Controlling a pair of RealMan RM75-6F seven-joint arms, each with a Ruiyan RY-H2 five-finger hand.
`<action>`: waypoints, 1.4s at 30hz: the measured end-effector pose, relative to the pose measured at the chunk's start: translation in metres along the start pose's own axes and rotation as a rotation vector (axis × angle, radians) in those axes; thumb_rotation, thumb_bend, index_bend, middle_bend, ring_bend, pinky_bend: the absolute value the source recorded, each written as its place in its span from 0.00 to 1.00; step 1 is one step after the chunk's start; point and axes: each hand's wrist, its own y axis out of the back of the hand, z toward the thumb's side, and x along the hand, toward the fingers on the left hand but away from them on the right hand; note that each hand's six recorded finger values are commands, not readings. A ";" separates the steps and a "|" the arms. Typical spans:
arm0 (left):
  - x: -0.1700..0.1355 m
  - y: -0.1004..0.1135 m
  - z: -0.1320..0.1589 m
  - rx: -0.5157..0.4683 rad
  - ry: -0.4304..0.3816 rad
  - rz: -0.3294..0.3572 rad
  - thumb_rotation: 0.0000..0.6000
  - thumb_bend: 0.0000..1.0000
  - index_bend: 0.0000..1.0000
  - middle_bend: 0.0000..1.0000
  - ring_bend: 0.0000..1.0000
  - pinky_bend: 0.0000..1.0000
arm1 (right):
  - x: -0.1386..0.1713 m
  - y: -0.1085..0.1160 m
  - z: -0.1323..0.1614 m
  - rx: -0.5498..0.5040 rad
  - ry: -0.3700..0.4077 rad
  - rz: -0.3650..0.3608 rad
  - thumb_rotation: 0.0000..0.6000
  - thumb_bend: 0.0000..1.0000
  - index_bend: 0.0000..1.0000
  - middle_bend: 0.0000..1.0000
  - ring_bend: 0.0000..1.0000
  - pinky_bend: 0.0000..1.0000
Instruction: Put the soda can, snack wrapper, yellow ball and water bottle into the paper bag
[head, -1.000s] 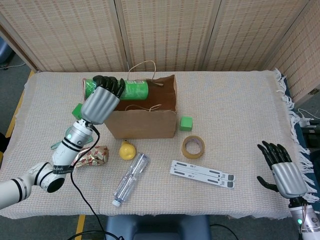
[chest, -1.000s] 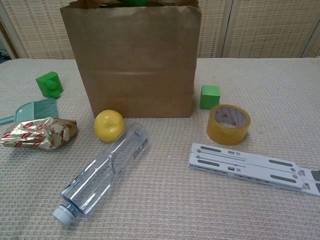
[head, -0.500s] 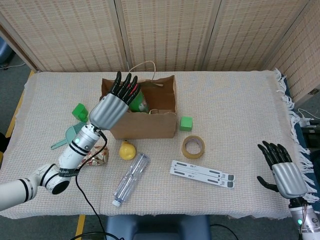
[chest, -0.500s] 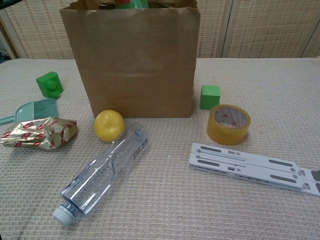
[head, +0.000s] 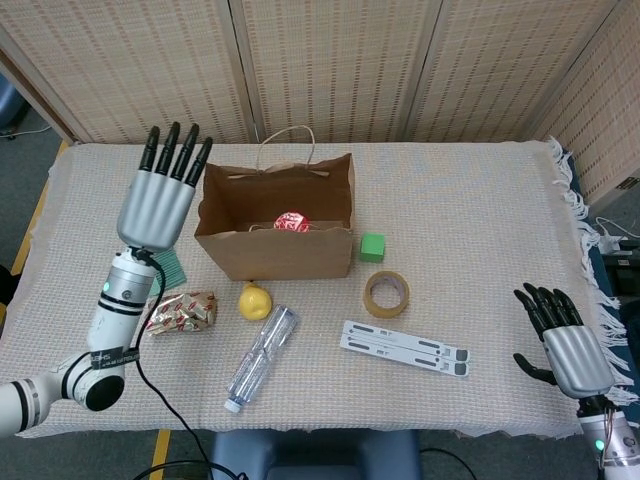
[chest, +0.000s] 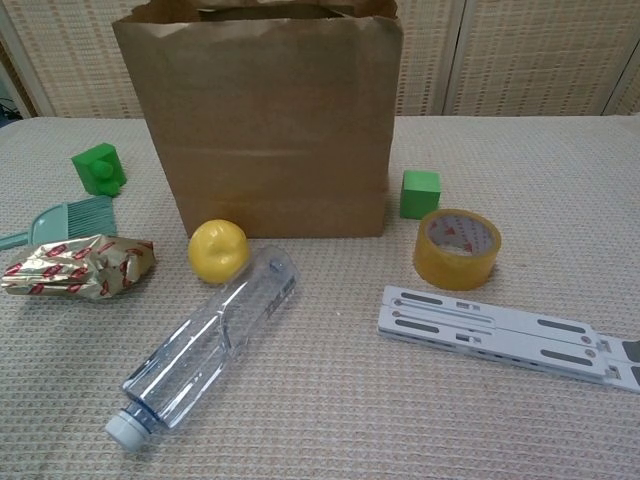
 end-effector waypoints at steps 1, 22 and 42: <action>-0.005 -0.001 -0.011 -0.024 0.030 -0.014 1.00 0.46 0.07 0.00 0.00 0.17 | 0.000 0.000 0.000 0.000 0.000 0.001 1.00 0.13 0.00 0.00 0.00 0.00; -0.186 -0.103 -0.044 -0.298 0.021 -0.562 1.00 0.33 0.00 0.00 0.00 0.08 | -0.002 -0.005 0.006 -0.004 0.004 0.023 1.00 0.13 0.00 0.00 0.00 0.00; -0.183 -0.180 0.037 -0.202 -0.127 -0.755 1.00 0.33 0.00 0.00 0.00 0.06 | -0.002 -0.004 0.002 -0.021 -0.011 0.035 1.00 0.13 0.00 0.00 0.00 0.00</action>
